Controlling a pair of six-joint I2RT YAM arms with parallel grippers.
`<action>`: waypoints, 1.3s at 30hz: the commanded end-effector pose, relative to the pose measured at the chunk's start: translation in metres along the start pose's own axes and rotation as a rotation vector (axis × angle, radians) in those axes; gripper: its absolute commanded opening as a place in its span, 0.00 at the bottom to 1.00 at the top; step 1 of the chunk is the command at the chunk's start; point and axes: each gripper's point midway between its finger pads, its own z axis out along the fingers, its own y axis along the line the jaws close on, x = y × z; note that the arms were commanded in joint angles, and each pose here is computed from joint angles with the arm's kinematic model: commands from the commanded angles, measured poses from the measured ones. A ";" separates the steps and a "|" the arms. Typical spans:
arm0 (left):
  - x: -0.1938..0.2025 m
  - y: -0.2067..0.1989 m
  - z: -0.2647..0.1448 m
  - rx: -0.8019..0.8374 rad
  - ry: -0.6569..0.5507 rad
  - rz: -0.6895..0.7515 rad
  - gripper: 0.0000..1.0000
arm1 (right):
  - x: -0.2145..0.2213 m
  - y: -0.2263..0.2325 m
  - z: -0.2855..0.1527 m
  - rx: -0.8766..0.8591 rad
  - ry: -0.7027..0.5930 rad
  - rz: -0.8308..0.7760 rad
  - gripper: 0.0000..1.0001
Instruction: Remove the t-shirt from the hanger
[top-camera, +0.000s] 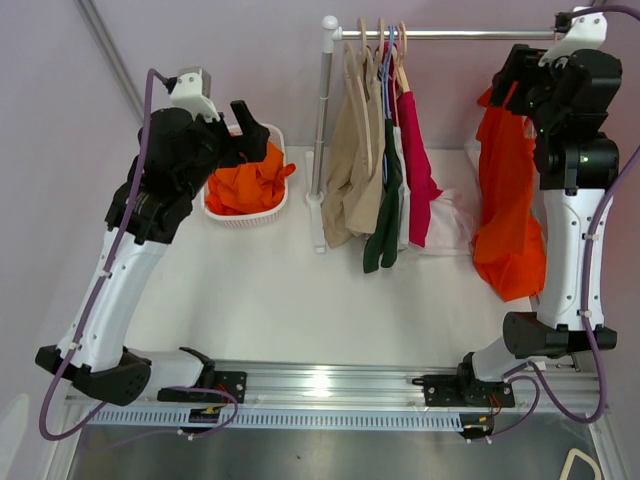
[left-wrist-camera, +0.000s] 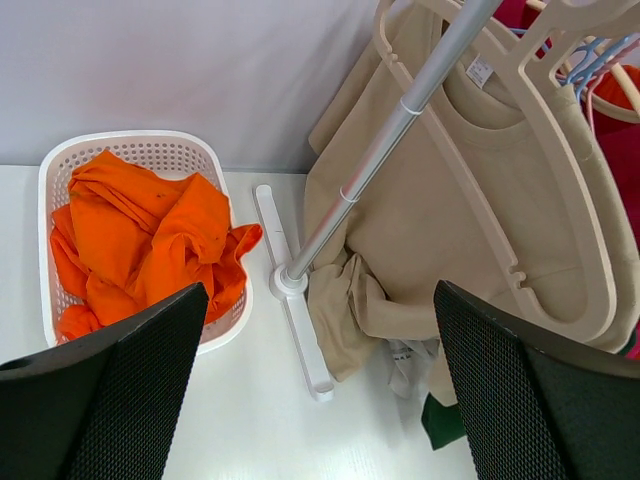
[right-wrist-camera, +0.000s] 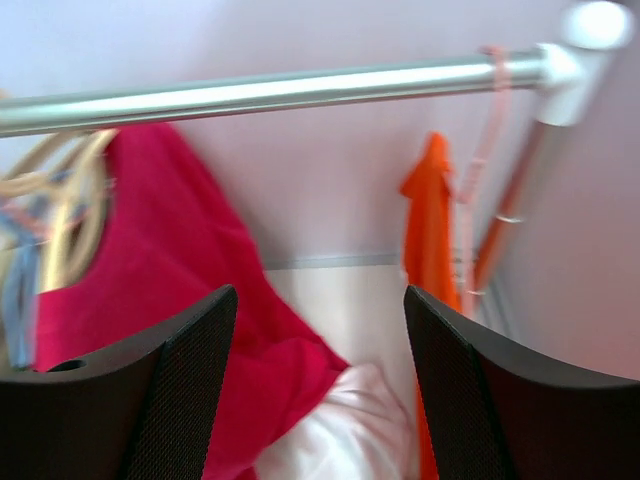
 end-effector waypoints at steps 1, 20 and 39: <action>-0.008 -0.002 -0.013 0.008 -0.028 -0.008 0.99 | 0.007 -0.036 0.007 0.079 0.023 -0.005 0.73; -0.021 -0.010 -0.016 0.050 -0.059 0.028 0.99 | 0.018 -0.093 0.078 0.044 0.027 -0.002 0.73; -0.008 0.009 -0.009 -0.036 -0.072 0.040 0.99 | 0.039 -0.116 0.151 0.008 -0.038 0.009 0.37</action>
